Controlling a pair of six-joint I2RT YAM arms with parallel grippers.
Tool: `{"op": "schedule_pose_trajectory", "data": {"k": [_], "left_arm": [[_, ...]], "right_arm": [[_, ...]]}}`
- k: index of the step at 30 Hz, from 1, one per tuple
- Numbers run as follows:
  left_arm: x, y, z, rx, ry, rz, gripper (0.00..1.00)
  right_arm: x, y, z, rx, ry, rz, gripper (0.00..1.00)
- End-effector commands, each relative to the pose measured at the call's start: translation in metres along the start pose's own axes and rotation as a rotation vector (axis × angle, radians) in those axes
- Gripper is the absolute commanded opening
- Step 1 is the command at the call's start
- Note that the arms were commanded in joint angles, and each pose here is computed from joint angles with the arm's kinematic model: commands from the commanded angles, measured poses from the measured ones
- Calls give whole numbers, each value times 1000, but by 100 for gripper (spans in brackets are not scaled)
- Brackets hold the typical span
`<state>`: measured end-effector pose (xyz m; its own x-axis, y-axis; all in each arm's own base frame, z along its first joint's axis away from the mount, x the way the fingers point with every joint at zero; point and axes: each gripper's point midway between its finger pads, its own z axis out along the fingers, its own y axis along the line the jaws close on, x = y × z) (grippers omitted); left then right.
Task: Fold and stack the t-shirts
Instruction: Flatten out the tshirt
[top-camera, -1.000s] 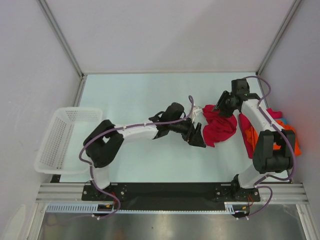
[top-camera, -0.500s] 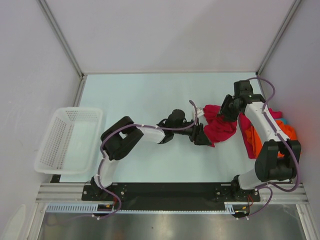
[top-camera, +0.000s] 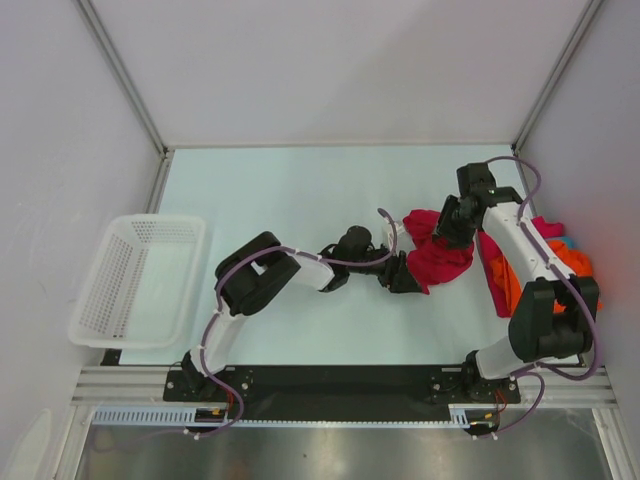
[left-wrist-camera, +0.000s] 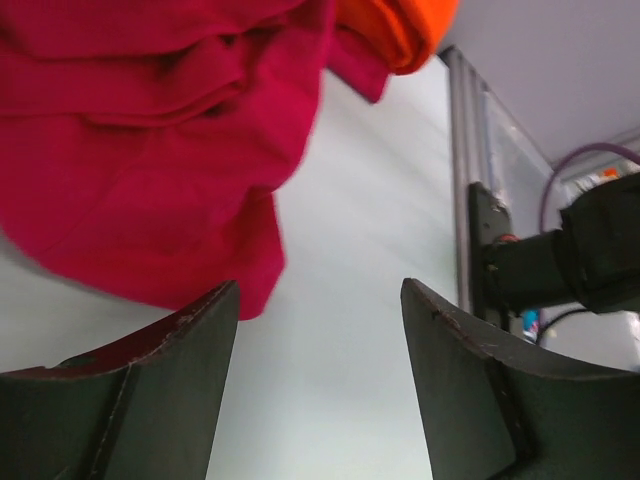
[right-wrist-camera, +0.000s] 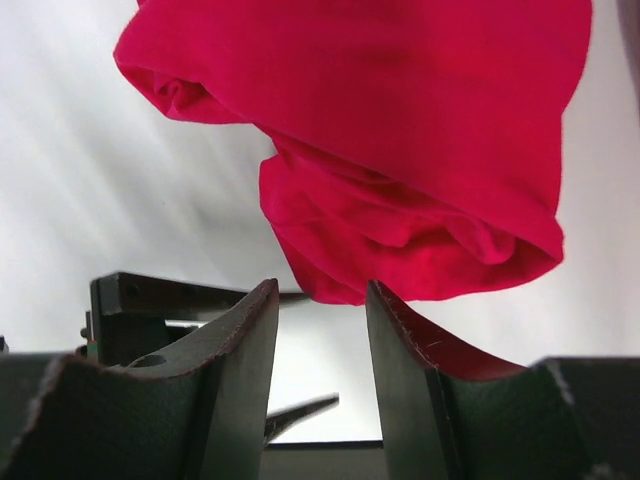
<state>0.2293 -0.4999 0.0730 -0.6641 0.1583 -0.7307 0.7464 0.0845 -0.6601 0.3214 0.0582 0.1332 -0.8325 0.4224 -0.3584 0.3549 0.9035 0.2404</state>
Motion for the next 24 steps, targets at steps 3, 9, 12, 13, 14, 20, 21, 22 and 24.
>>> {"op": "schedule_pose_trajectory", "data": {"k": [3,9,12,13,14,20,21,22,24], "left_arm": [[-16,49,-8,-317,-9,79,70],[-14,70,-13,-435,15,62,70],[-8,70,-10,-417,16,32,70],[-6,70,-8,-409,14,14,69],[-4,70,-6,-401,12,7,68],[0,66,0,-363,10,-33,51],[0,65,1,-357,9,-32,50],[0,62,3,-345,9,-27,50],[-1,59,5,-337,8,-18,51]], "right_arm": [[-3,8,6,19,1,-16,45],[-5,6,11,45,-8,-30,46],[-5,2,11,61,-10,-38,46],[-5,1,11,67,-10,-39,45],[-6,-1,12,74,-13,-42,46],[-7,-10,13,96,-12,-32,46],[-8,-12,14,100,-12,-31,46],[-9,-13,15,105,-15,-29,46],[-9,-15,16,112,-12,-26,46]]}}
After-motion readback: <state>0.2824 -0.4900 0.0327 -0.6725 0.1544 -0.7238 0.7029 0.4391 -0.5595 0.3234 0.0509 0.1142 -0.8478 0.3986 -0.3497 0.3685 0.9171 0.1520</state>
